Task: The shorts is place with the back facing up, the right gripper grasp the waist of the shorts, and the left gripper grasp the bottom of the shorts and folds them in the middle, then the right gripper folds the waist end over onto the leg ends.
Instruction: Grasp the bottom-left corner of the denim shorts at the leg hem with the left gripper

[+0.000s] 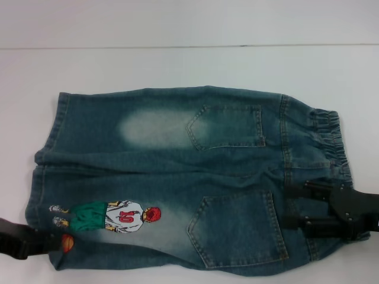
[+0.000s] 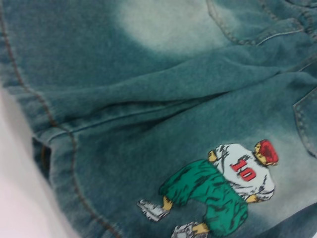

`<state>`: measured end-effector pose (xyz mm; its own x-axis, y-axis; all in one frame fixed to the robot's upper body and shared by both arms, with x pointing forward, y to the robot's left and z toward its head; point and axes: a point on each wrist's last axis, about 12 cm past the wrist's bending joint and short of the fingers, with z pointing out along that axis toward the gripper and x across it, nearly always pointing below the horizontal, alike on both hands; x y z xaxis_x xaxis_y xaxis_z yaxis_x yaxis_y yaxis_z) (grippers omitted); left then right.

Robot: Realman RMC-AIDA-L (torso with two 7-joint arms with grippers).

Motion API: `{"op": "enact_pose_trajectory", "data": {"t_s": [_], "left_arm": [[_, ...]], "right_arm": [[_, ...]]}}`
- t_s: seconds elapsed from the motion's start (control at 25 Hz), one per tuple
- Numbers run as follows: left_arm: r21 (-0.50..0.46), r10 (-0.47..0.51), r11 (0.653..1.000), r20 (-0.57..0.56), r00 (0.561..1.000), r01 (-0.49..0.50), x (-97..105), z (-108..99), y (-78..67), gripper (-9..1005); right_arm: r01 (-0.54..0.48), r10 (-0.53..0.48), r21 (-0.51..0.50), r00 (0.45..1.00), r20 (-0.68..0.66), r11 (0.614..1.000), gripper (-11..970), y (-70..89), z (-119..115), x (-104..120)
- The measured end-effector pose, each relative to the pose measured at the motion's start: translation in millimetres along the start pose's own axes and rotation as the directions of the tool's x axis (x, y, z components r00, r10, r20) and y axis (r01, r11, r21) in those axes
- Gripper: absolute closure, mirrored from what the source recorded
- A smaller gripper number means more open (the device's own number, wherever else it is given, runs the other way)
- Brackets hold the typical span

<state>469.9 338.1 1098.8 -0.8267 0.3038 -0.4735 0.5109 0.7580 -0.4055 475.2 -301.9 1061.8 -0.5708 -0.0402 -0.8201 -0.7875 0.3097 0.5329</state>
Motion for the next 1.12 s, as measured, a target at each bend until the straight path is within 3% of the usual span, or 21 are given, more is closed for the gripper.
{"op": "enact_pose_trajectory", "data": {"t_s": [0.28,0.56,1.12], "left_arm": [[-0.039,-0.022,0.999,-0.050,0.999,0.020,2,-6,0.6,688],[-0.020,-0.059,0.998,-0.085,0.995,0.058,-2,-14,-4.5,686],[-0.038,-0.120,0.993,-0.145,0.982,0.116,-12,-7,-3.2,668]], "right_arm": [[0.000,0.000,0.001,1.000,0.001,1.000,15,-0.1,0,0],[0.001,-0.001,0.002,1.000,0.004,1.000,16,-0.3,-1,-1],[0.002,-0.002,0.010,1.000,0.010,1.000,16,0.0,-3,1]]}}
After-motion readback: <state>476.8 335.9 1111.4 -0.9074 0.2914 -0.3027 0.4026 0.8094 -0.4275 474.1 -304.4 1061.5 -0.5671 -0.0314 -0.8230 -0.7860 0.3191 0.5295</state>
